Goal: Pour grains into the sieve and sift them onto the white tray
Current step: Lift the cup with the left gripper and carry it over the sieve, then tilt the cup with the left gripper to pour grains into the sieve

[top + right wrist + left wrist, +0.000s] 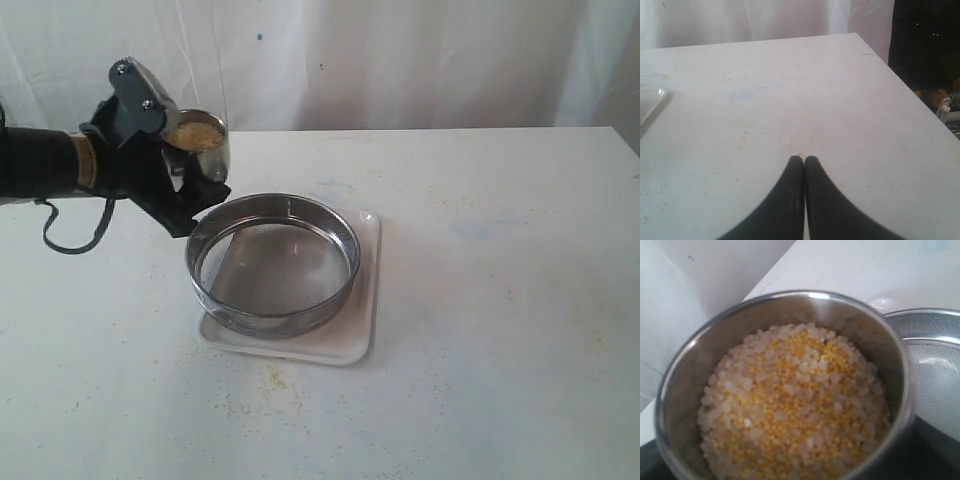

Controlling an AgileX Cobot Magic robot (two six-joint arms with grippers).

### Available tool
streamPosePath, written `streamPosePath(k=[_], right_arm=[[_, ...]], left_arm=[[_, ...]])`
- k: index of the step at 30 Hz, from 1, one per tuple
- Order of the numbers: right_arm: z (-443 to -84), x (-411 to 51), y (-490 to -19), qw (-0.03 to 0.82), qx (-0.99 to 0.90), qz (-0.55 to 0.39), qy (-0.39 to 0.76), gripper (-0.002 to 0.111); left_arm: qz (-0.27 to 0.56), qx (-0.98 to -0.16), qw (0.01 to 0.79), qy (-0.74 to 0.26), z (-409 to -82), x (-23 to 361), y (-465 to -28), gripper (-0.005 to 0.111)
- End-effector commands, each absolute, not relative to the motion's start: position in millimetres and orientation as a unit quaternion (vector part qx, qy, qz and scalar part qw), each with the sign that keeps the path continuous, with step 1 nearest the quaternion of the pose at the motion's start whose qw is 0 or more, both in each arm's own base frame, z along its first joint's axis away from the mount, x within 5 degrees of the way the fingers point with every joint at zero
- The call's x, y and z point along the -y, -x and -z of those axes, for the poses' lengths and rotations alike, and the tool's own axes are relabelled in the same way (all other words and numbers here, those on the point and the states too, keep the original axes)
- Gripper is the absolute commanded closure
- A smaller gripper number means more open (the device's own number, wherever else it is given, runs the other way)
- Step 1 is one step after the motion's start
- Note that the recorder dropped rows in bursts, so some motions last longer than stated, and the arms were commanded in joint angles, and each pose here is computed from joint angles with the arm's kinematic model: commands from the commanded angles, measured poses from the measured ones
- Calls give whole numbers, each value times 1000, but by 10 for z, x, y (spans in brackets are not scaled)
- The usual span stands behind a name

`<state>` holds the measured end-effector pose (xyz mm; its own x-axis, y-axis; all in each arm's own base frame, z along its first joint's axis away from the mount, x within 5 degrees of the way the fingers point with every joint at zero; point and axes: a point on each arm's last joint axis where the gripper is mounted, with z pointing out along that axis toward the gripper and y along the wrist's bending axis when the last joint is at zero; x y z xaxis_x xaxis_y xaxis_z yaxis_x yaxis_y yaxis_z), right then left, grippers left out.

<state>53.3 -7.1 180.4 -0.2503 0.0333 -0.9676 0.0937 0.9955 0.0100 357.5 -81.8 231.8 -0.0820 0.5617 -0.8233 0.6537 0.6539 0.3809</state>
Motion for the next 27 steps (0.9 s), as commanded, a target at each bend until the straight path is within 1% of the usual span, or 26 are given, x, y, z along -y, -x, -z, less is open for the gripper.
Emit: streamPosePath(k=[1, 4, 10, 13, 18, 24, 27], right_arm=[[-1834, 74, -534, 616, -786, 28, -40, 108], [-1834, 74, -534, 616, -786, 28, -40, 108], [-1834, 74, -534, 616, -786, 28, -40, 108], [-1834, 74, -534, 616, -786, 28, -40, 108], [-1834, 74, -534, 616, -786, 28, -40, 108], [-1834, 74, -534, 616, -786, 28, -40, 108], [-1834, 74, -534, 616, -786, 28, -40, 108]], left_arm=[[8, -734, 531, -422, -2422, 1032, -3656, 107], [-20, -735, 514, -442, -2363, 1137, -3648, 107], [-129, -699, 450, -541, -2154, 1259, -3640, 107], [-134, -677, 441, -573, -2078, 1323, -3652, 107], [-123, -672, 441, -582, -1982, 1381, -3743, 107], [-137, -660, 445, -590, -2001, 1416, -3867, 107], [-185, -623, 419, -634, -1989, 1436, -3870, 107]])
